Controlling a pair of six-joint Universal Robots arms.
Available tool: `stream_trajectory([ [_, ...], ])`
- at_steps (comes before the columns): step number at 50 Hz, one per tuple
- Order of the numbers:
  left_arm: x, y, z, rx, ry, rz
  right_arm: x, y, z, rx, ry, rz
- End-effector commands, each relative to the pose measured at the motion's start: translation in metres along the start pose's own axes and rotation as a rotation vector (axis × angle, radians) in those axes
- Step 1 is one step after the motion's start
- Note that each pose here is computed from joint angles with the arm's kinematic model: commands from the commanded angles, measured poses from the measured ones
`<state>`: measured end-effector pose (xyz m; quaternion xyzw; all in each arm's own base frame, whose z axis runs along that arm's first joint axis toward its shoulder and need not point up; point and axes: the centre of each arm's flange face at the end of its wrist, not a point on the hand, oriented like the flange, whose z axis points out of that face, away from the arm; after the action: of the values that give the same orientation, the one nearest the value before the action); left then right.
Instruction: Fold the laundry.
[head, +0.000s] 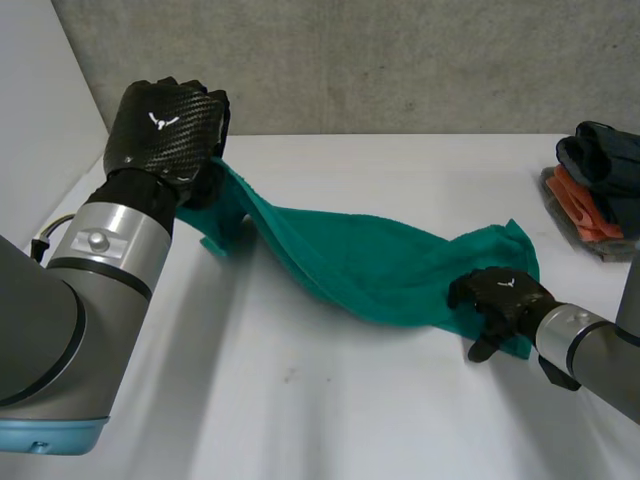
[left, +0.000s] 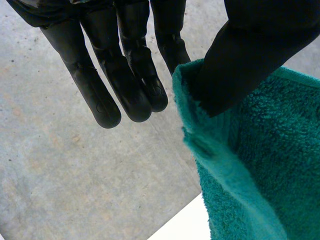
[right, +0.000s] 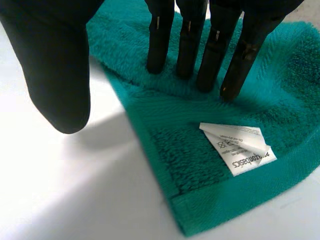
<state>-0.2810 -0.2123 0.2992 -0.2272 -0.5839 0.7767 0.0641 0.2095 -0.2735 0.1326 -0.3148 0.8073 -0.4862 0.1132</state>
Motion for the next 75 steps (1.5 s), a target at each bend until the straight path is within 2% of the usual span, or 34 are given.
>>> stream_trajectory([
  [1,-0.005,-0.015,-0.001,0.032,-0.009,-0.019,0.006,-0.007,0.011,0.02,0.005,-0.006],
  [8,-0.009,-0.025,-0.004,0.048,-0.014,-0.055,0.01,-0.01,0.021,0.033,0.004,-0.005],
  [21,-0.01,-0.021,-0.002,0.036,-0.019,-0.057,0.008,-0.007,0.044,0.027,-0.003,-0.032],
  [61,-0.012,-0.018,0.0,0.028,-0.023,-0.056,0.019,-0.012,0.069,0.051,0.034,-0.05],
  [69,-0.011,-0.016,-0.001,0.022,-0.024,-0.055,0.025,-0.02,0.067,0.068,0.067,-0.06],
  [73,-0.011,-0.015,-0.002,0.015,-0.021,-0.053,0.031,-0.039,0.056,0.109,0.094,-0.084],
  [75,-0.012,-0.013,-0.003,0.007,-0.021,-0.045,0.032,-0.059,0.038,0.137,0.111,-0.128],
])
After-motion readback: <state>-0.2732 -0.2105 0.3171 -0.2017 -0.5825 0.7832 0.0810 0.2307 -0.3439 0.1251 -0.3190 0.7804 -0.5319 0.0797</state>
